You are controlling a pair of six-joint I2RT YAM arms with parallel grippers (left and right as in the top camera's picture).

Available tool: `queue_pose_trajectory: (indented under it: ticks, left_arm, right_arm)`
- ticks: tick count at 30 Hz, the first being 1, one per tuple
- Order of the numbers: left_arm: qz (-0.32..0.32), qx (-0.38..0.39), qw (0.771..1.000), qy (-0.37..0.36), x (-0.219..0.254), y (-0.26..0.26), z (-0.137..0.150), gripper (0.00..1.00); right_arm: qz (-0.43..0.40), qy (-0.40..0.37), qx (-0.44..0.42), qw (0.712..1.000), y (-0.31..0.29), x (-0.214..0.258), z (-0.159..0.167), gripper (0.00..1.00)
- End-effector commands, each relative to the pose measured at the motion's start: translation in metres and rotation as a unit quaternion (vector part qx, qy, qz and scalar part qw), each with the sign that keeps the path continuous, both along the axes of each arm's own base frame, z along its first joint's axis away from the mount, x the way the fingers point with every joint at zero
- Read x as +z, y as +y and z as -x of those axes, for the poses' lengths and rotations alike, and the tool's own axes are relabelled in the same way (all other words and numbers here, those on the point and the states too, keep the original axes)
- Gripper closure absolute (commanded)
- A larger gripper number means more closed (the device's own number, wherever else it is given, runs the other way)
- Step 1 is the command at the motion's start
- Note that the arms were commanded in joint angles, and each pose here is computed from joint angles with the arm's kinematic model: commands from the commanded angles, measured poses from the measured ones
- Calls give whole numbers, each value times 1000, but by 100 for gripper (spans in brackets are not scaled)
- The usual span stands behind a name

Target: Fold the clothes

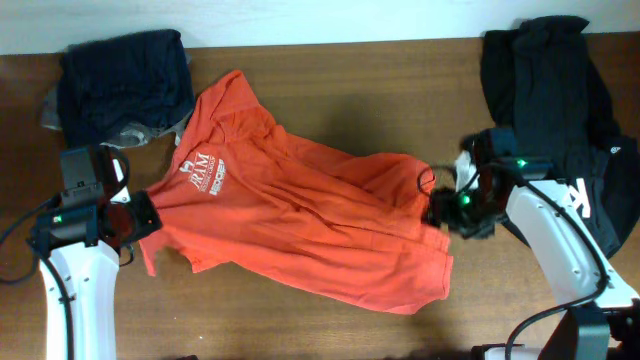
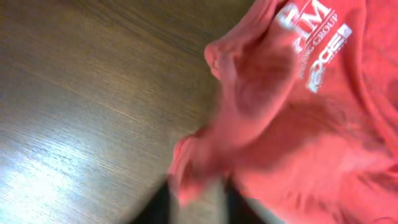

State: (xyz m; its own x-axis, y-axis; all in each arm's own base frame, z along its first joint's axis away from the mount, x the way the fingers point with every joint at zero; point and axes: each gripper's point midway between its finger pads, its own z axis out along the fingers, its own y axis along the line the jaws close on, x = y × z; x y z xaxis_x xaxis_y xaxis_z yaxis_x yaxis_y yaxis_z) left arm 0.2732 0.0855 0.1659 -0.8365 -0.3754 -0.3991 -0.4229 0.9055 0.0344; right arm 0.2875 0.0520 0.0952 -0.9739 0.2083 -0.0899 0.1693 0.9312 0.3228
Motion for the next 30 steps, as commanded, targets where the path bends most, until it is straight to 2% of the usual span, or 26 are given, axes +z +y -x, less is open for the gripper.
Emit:
queue_pose_trajectory:
  ticks: [1,4,6,17,20,23,28,30]
  left_arm:
    - [-10,3,1000,-13,8,4,-5,24]
    - [-10,2,1000,-19,10,5,-8,7]
    - [-11,2,1000,-23,10,5,-9,4]
    - [-8,0,999,-34,12,4,-14,3]
    - [-3,-3,999,-40,13,2,-17,3]
    - [-3,-3,999,-43,14,3,-18,3]
    - [-4,-3,999,-43,14,3,-18,4]
    - [-4,-4,999,-44,14,3,-19,4]
  right_arm:
    - [16,-42,-14,999,-7,0,-28,38]
    - [15,-65,-16,998,-7,-13,-53,38]
    - [21,-68,-18,997,-9,-26,-64,43]
    - [57,-75,-31,995,-21,-79,-99,47]
    - [57,-80,-40,994,-22,-87,-106,52]
    - [56,-72,-42,995,-22,-97,-106,62]
    - [56,-59,-52,995,-23,-106,-104,95]
    - [57,-71,-53,994,-25,-98,-111,96]
